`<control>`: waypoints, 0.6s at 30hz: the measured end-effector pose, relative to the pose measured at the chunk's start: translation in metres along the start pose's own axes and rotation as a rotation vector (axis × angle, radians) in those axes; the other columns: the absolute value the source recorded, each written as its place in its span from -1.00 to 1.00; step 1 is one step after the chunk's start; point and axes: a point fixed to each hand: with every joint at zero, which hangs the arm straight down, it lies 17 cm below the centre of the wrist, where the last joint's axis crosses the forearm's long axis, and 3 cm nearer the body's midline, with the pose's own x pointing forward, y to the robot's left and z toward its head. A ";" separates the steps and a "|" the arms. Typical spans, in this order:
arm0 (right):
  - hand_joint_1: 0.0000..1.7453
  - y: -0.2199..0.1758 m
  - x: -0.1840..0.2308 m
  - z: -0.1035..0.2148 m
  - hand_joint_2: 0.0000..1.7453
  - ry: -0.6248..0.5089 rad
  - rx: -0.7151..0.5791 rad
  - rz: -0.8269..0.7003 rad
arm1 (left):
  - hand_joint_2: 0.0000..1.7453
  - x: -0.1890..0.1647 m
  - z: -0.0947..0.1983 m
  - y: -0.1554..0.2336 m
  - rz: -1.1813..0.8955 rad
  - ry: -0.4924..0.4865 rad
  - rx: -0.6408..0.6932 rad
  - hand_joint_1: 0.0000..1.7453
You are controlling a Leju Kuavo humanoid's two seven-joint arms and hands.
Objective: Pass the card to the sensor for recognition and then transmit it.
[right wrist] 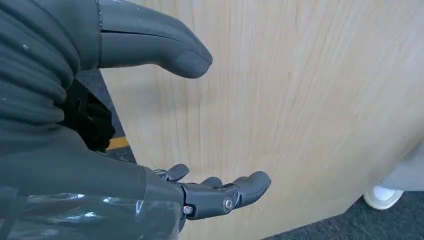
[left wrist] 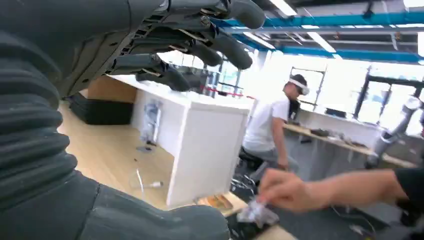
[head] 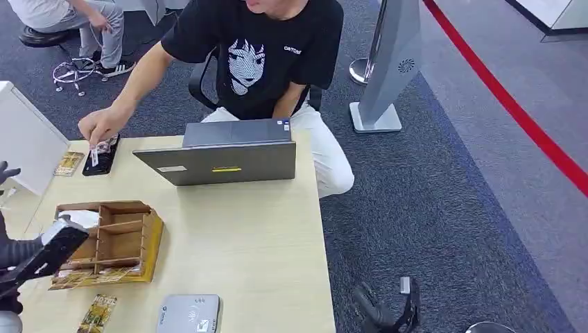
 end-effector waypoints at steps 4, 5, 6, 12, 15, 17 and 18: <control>-1.00 -0.004 -0.001 0.003 1.00 -0.003 -0.009 -0.010 | 1.00 0.034 0.028 -0.035 -0.006 -0.075 -0.110 -1.00; -1.00 -0.004 -0.001 0.003 1.00 -0.003 -0.009 -0.010 | 1.00 0.034 0.028 -0.035 -0.006 -0.075 -0.110 -1.00; -1.00 -0.004 -0.001 0.003 1.00 -0.003 -0.009 -0.010 | 1.00 0.034 0.028 -0.035 -0.006 -0.075 -0.110 -1.00; -1.00 -0.005 0.000 0.003 1.00 -0.009 -0.009 -0.011 | 1.00 0.050 0.041 -0.054 -0.019 -0.116 -0.184 -1.00; -1.00 -0.001 0.006 0.002 1.00 -0.025 0.002 0.003 | 1.00 0.069 0.090 -0.117 -0.172 -0.183 -0.445 -1.00; -1.00 0.000 0.006 0.002 1.00 -0.024 0.006 0.011 | 1.00 0.063 0.104 -0.128 -0.237 -0.188 -0.504 -1.00; -1.00 0.001 0.006 0.002 1.00 -0.022 0.008 0.013 | 1.00 0.060 0.106 -0.129 -0.262 -0.183 -0.509 -1.00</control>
